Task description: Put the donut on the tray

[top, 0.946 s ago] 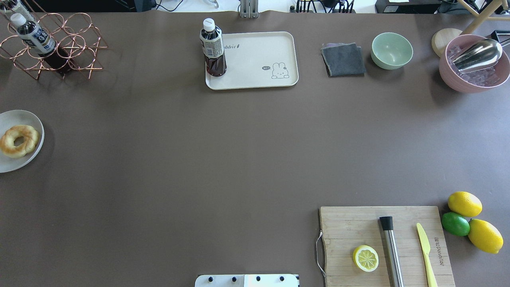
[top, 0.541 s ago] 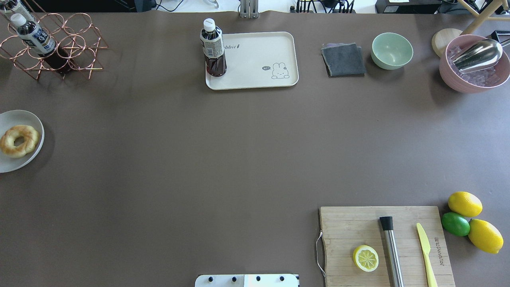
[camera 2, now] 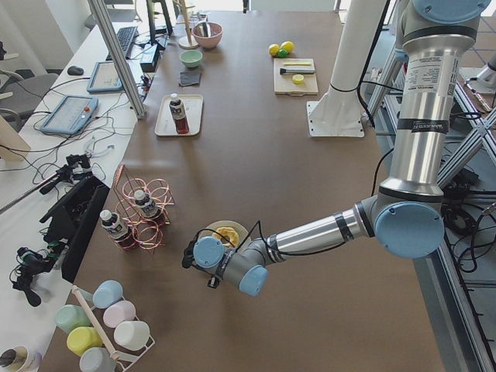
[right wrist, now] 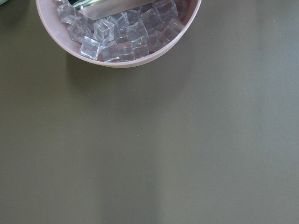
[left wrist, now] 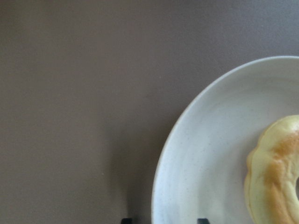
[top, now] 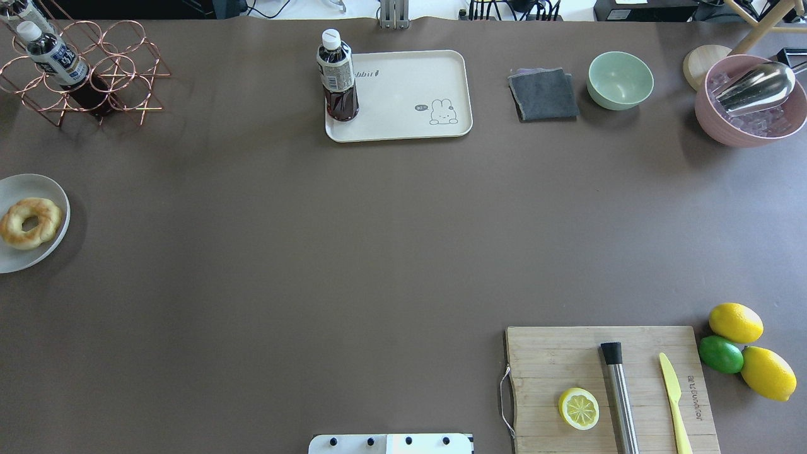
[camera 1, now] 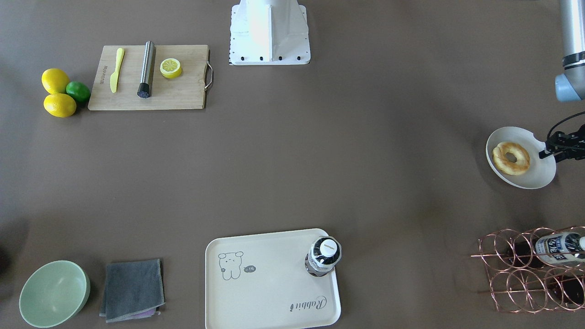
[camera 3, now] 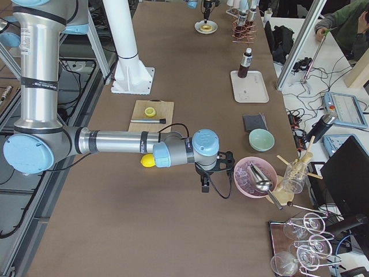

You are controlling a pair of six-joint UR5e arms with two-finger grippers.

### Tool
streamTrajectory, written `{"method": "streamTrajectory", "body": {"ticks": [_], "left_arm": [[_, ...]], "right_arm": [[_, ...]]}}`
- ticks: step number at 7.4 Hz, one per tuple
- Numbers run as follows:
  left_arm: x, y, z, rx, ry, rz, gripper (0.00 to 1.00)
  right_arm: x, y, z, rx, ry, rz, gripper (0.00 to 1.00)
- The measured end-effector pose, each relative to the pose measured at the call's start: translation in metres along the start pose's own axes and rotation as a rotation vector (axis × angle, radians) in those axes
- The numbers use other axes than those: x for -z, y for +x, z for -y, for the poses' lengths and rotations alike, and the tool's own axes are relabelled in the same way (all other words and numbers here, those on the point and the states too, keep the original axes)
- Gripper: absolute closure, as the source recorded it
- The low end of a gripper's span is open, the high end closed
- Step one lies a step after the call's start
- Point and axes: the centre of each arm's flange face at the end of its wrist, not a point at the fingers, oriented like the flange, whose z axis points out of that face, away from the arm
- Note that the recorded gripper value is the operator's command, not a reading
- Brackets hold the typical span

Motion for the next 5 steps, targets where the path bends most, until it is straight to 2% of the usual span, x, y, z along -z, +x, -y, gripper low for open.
{"method": "streamTrajectory", "body": {"ticks": [2,5], "left_arm": [[0.001,0.006,0.002,-0.001,-0.007,-0.045,1.00],[0.016,0.027,0.013,-0.012,0.004,-0.153,1.00]], "right_arm": [[0.000,0.000,-0.002,0.002,0.001,0.001,0.00],[0.001,0.000,-0.003,0.003,0.003,0.002,0.00]]}}
